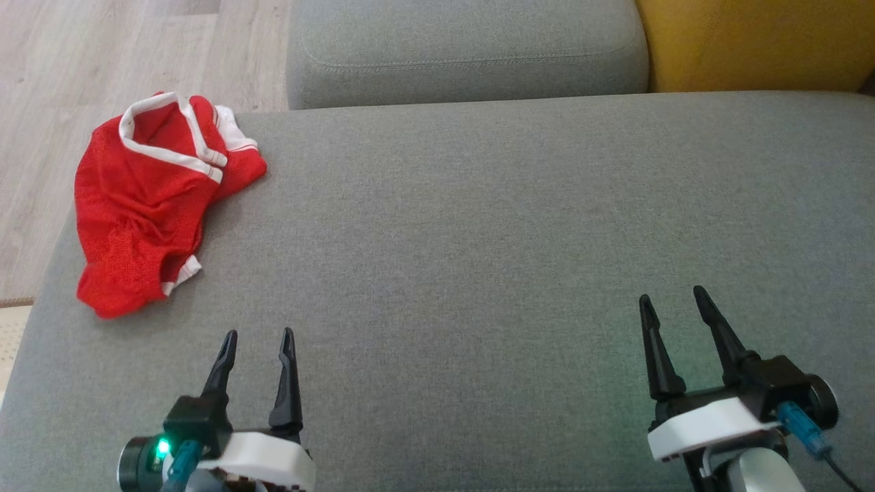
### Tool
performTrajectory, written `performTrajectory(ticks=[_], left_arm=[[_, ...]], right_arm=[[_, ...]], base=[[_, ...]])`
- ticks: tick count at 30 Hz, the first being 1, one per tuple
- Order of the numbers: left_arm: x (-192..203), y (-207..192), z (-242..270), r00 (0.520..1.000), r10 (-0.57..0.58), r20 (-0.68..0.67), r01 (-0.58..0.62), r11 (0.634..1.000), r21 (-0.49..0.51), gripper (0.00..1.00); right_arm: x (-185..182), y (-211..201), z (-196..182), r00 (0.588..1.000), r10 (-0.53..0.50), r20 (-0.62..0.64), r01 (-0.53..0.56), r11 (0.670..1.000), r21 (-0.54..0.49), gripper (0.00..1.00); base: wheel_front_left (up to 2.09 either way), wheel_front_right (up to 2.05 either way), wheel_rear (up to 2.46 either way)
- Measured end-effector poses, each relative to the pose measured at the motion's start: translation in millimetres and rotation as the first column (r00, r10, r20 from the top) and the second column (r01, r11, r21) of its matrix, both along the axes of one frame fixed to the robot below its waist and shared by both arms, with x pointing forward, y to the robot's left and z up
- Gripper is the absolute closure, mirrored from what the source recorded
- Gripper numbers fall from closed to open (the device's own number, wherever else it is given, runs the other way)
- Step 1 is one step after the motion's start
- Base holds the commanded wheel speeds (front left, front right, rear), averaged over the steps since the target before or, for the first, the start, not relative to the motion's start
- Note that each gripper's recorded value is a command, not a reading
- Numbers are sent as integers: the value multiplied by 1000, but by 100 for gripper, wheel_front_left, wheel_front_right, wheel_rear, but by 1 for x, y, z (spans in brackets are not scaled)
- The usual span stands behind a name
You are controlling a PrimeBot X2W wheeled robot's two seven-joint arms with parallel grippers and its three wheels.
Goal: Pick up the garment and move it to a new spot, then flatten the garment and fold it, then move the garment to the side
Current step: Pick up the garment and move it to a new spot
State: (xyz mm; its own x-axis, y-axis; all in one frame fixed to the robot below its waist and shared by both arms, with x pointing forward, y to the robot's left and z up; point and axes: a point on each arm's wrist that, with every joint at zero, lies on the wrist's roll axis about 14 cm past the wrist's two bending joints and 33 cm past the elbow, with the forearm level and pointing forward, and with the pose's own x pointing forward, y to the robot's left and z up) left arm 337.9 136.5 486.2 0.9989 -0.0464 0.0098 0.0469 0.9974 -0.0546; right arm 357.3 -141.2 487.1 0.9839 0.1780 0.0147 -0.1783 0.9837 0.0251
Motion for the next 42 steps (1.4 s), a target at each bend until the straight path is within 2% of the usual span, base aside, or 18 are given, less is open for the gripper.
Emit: performTrajectory(ticks=[24, 33, 42], left_arm=[[-3, 7, 0, 1000, 23, 1, -23, 1000, 0, 0], [-20, 37, 4, 992, 125, 15, -125, 992, -2, 0], [-50, 81, 11, 957, 286, 39, -287, 958, -2, 0]], right_arm=[[8, 4, 9, 1000, 12, 27, -12, 1000, 0, 0], [20, 40, 16, 992, 119, 48, -119, 993, 8, 0], [29, 95, 18, 961, 273, 52, -274, 962, 17, 0]], base=[[0, 0, 0], [0, 0, 0], [0, 0, 0]])
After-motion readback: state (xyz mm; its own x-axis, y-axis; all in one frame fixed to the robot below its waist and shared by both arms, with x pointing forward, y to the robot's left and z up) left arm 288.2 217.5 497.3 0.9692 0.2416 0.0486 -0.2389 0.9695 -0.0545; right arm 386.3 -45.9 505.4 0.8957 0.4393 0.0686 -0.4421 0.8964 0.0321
